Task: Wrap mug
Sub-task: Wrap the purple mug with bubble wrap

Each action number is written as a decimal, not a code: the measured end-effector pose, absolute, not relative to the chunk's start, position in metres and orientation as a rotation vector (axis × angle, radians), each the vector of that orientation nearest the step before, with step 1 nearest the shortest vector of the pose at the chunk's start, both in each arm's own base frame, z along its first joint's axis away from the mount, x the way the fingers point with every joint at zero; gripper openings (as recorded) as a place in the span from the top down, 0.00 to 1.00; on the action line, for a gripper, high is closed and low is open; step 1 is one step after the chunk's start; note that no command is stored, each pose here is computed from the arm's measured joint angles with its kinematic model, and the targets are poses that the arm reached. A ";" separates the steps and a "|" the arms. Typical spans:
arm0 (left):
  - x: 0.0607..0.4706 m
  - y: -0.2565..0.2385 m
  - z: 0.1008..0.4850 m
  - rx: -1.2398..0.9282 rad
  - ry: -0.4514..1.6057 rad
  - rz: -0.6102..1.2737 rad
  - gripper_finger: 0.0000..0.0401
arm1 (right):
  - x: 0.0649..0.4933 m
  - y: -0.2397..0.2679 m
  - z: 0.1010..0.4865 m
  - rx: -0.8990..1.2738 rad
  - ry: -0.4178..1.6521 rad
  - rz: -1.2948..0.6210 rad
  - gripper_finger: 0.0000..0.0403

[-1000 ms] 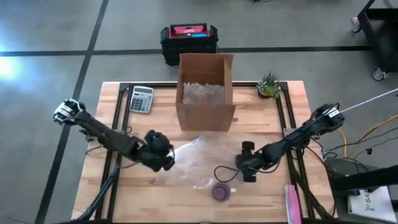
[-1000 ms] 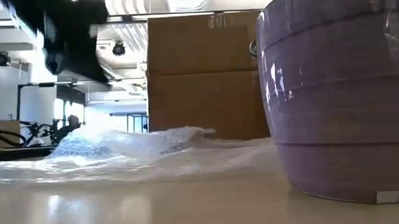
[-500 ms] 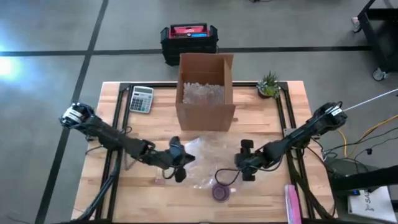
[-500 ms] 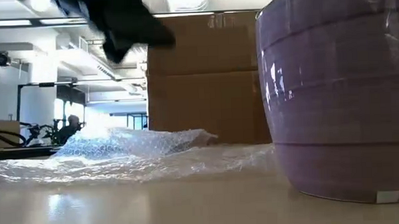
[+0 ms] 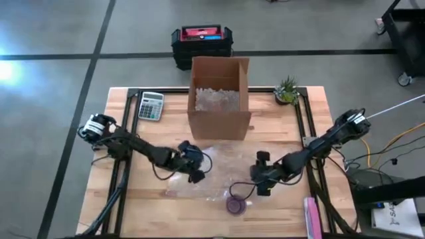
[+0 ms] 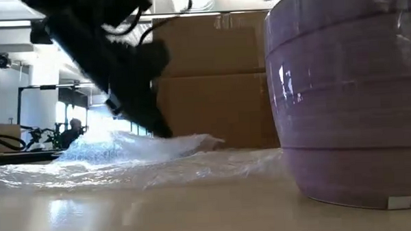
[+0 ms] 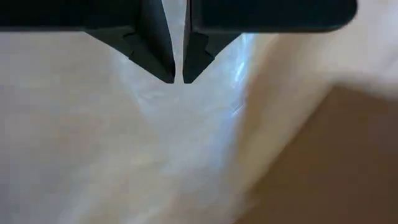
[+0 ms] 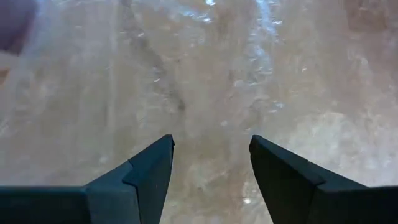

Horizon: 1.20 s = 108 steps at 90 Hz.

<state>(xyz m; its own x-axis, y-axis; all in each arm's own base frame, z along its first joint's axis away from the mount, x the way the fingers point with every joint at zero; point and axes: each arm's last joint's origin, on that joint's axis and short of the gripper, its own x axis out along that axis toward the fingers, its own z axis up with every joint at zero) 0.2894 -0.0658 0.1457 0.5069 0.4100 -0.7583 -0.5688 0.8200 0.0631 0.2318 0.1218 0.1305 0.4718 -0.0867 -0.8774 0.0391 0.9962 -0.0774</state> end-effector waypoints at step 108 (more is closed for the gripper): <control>0.285 -0.148 0.176 -0.431 0.564 0.071 0.95 | 0.278 0.193 0.242 -0.109 0.765 0.396 0.51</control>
